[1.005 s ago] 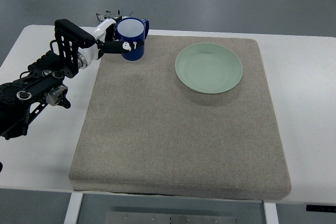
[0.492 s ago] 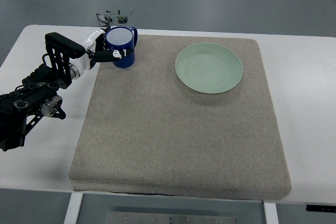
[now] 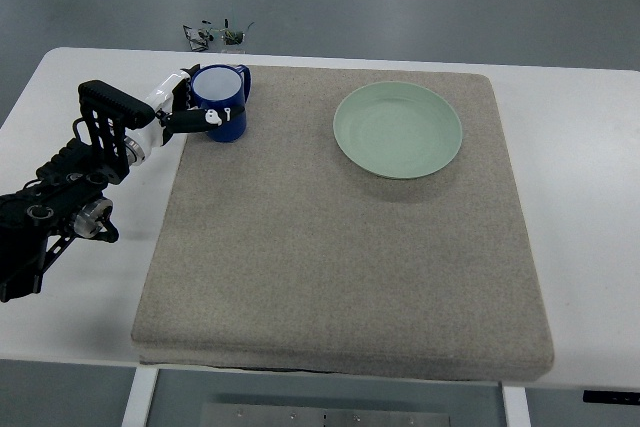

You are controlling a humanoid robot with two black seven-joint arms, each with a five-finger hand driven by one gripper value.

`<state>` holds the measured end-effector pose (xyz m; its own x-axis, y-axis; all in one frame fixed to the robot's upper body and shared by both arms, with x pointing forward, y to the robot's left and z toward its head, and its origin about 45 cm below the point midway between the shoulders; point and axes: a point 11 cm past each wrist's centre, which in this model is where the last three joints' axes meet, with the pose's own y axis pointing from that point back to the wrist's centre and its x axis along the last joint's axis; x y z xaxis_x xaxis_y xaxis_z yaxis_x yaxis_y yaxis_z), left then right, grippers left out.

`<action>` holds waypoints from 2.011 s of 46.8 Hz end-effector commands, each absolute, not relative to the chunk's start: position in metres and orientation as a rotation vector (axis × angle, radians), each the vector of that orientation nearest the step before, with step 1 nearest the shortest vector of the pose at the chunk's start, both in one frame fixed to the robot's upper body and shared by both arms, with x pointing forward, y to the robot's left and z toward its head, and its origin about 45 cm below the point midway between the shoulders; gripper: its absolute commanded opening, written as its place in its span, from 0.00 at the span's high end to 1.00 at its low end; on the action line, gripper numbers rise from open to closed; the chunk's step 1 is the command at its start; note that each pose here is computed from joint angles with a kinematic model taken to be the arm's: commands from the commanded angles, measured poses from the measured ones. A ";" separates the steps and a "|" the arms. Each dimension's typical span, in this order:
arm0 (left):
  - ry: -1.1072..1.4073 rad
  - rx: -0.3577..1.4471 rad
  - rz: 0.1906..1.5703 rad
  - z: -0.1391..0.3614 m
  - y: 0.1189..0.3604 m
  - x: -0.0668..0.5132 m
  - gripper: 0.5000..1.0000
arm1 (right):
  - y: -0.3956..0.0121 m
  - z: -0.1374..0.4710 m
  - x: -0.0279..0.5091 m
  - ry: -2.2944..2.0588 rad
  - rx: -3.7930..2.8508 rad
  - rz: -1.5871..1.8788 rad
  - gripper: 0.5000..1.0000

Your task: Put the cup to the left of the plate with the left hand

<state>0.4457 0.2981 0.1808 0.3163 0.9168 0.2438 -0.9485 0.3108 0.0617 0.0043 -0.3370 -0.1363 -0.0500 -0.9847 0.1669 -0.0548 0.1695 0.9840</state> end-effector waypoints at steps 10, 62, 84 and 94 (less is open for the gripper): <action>-0.175 0.202 1.249 0.182 0.298 0.446 0.38 | -0.337 -0.136 0.004 -1.360 1.103 -1.087 0.13; -0.165 0.098 1.316 0.207 0.313 0.455 0.01 | -0.337 -0.136 0.004 -1.360 1.104 -1.088 0.13; -0.228 -0.126 1.335 0.279 0.312 0.471 0.01 | -0.337 -0.136 0.004 -1.361 1.103 -1.088 0.13; -0.183 -0.282 1.393 0.312 0.313 0.484 0.01 | -0.337 -0.136 0.004 -1.360 1.103 -1.087 0.13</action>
